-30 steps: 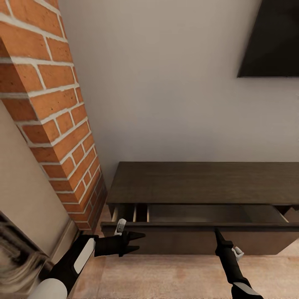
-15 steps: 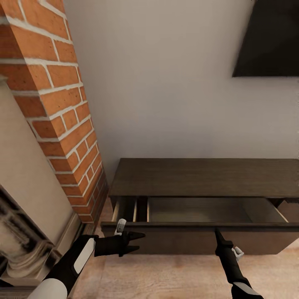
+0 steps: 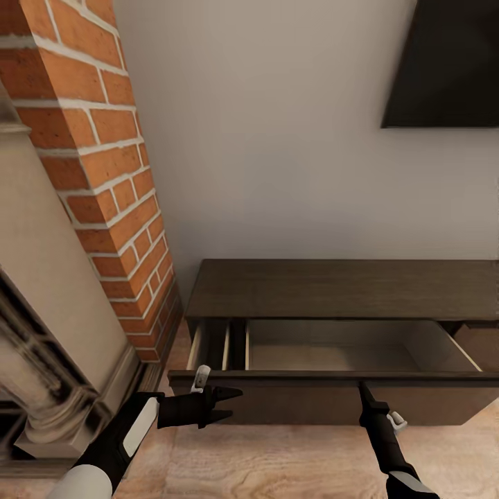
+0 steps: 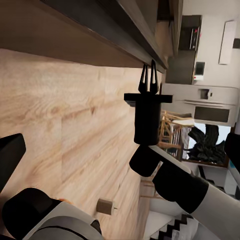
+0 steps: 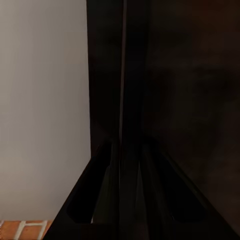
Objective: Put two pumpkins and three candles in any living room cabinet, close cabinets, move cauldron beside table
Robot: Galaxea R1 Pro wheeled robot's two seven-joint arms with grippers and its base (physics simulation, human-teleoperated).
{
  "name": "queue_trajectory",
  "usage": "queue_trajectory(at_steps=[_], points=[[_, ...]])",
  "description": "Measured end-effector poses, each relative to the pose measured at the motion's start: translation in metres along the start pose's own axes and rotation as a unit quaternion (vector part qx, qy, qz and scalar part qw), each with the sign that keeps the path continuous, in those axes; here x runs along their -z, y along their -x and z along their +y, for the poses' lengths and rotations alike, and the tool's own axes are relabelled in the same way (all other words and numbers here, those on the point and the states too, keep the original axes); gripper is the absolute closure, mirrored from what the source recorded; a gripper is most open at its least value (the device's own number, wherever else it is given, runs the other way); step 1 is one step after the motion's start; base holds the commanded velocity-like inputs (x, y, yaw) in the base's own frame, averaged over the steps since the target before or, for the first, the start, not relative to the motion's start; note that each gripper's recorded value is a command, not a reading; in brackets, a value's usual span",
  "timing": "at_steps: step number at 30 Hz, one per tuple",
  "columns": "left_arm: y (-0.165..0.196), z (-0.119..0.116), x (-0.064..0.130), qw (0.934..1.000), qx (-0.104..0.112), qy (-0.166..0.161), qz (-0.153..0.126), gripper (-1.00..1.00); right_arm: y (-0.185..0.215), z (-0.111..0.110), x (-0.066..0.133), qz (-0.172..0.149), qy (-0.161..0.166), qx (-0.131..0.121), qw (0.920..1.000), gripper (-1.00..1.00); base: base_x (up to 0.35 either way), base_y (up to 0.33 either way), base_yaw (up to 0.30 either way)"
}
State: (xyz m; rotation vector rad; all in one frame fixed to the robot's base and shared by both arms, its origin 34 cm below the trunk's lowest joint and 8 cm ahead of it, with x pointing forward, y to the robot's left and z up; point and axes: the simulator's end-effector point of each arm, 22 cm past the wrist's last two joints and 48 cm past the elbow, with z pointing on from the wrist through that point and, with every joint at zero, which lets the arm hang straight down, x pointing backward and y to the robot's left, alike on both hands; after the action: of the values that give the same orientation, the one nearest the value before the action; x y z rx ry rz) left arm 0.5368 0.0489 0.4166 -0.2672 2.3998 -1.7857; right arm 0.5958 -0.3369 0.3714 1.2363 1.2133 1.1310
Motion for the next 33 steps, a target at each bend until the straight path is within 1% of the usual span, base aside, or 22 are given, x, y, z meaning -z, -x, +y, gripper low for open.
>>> queue_trajectory(at_steps=[13, 33], points=[[0.0002, 0.0001, 0.0003, 1.0, 0.0, 0.0, 0.0, -1.0, -0.0001, 0.0001, -0.0004, 0.0, 0.0, 0.0, 1.0, 1.0, -0.164, 0.0, 0.0], [0.0003, 0.0, 0.0007, 1.0, 0.0, 0.0, -0.001, -1.0, -0.0001, 0.0003, 0.0001, 0.0, 0.0, 0.0, 1.0, 1.0, -0.035, 0.0, 0.0]])
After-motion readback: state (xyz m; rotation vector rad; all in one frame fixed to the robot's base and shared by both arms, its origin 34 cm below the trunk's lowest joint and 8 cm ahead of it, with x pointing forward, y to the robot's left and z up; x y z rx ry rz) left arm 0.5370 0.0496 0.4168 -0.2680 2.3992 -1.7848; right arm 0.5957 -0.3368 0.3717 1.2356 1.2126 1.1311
